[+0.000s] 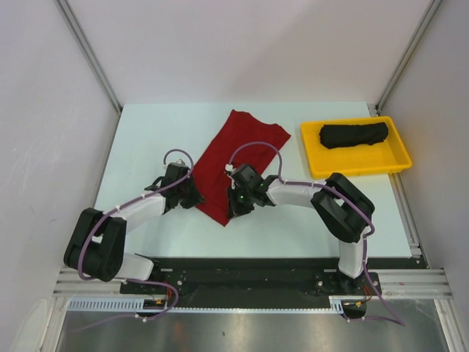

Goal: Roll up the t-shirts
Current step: Roll the T-shirt to the center of the board.

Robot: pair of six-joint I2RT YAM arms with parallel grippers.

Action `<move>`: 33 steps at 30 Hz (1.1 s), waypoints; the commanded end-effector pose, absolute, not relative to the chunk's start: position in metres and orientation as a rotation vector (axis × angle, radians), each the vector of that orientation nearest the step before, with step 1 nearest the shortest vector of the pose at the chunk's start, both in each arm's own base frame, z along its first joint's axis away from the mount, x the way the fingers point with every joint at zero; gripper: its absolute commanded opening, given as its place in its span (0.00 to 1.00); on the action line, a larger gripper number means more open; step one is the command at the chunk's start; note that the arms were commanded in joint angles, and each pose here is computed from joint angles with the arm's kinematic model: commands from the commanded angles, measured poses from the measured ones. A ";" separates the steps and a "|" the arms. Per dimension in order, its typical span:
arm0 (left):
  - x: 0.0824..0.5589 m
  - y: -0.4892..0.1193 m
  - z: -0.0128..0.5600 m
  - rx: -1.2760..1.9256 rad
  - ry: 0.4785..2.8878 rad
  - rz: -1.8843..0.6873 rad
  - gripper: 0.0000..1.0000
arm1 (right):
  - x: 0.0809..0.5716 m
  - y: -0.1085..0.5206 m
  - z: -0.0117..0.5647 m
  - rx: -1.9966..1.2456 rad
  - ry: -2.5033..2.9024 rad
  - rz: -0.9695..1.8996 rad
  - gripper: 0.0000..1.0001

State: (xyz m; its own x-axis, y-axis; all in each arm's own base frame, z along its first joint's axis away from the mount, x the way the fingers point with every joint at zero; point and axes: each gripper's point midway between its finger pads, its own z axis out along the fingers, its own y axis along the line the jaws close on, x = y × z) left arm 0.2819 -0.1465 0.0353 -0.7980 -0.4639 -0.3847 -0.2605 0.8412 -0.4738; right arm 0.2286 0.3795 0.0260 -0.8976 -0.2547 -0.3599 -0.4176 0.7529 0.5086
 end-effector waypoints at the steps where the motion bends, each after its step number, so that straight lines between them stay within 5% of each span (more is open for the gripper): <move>1: 0.304 -0.158 0.049 -0.514 2.462 -0.595 0.08 | 0.234 0.359 0.022 -0.517 2.651 0.688 0.22; 9: 0.303 -0.155 0.037 -0.536 2.498 -0.545 0.08 | 0.230 0.357 0.061 -0.606 2.385 0.405 0.51; 20: 0.306 -0.156 0.034 -0.541 2.528 -0.528 0.10 | 0.218 0.401 0.101 -0.818 2.036 0.342 0.59; 33: 0.309 -0.160 0.028 -0.547 2.564 -0.530 0.10 | 0.221 0.421 0.066 -1.092 1.880 0.133 0.61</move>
